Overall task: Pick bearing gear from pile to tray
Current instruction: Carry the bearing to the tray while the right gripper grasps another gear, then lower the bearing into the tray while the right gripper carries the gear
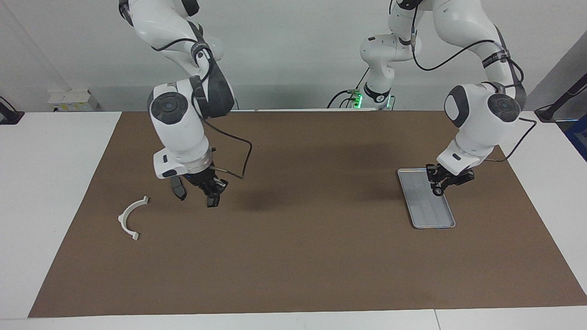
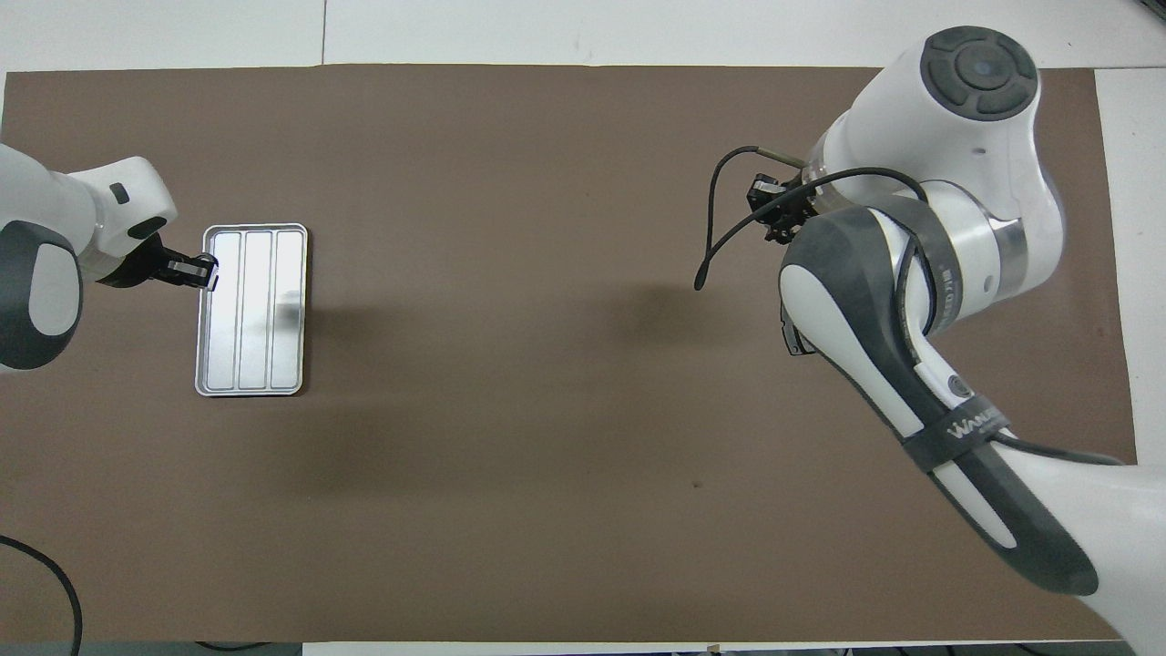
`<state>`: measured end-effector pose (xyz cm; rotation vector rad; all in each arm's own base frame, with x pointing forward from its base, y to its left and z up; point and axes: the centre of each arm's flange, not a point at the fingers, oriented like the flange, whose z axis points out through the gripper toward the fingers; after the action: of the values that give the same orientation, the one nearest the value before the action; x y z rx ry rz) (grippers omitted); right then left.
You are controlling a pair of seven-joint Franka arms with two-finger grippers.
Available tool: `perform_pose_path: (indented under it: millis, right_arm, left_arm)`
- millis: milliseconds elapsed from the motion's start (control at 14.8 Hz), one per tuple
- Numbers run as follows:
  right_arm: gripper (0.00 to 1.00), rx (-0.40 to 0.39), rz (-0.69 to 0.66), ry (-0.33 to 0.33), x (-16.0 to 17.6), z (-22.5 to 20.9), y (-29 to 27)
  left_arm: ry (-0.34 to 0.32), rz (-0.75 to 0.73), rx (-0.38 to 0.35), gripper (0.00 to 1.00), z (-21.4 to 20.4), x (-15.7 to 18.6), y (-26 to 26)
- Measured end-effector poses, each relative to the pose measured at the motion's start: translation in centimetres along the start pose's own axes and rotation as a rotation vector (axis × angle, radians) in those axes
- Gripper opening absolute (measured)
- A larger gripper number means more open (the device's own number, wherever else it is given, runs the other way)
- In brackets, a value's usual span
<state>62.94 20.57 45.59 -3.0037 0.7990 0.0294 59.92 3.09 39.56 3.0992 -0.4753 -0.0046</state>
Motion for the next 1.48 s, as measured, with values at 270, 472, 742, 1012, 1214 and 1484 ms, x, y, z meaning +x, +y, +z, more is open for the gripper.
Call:
perform_pose_path:
  millis: [270, 472, 742, 1012, 1214, 1484]
  right_arm:
    - [0.25, 0.014, 0.056, 0.002, -6.4, 0.0, -5.3]
    - [0.25, 0.049, 0.08, 0.014, -10.2, -0.1, -8.3]
    - [0.25, 0.083, 0.081, 0.011, -15.5, 0.9, -11.8]
    - [0.25, 0.095, 0.08, -0.01, -17.0, 3.5, -13.5]
    - [0.25, 0.071, 0.076, 0.023, -18.6, 7.2, -14.9]
    - [0.25, 0.055, 0.052, 0.053, -20.9, 14.6, -17.1]
  left_arm:
    - [-0.004, 0.002, -0.001, 0.29, 4.6, -3.3, 0.2]
    - [-0.015, 0.008, -0.008, 0.29, 7.1, -4.4, 1.2]
    - [-0.017, -0.007, -0.01, 0.29, 8.6, -4.7, 3.4]
    - [0.009, -0.017, -0.001, 0.29, 9.5, -4.9, 5.0]
    - [0.011, -0.017, 0.0, 0.29, 9.5, -5.0, 5.1]
    - [0.011, -0.009, 0.0, 0.29, 9.5, -5.1, 4.9]
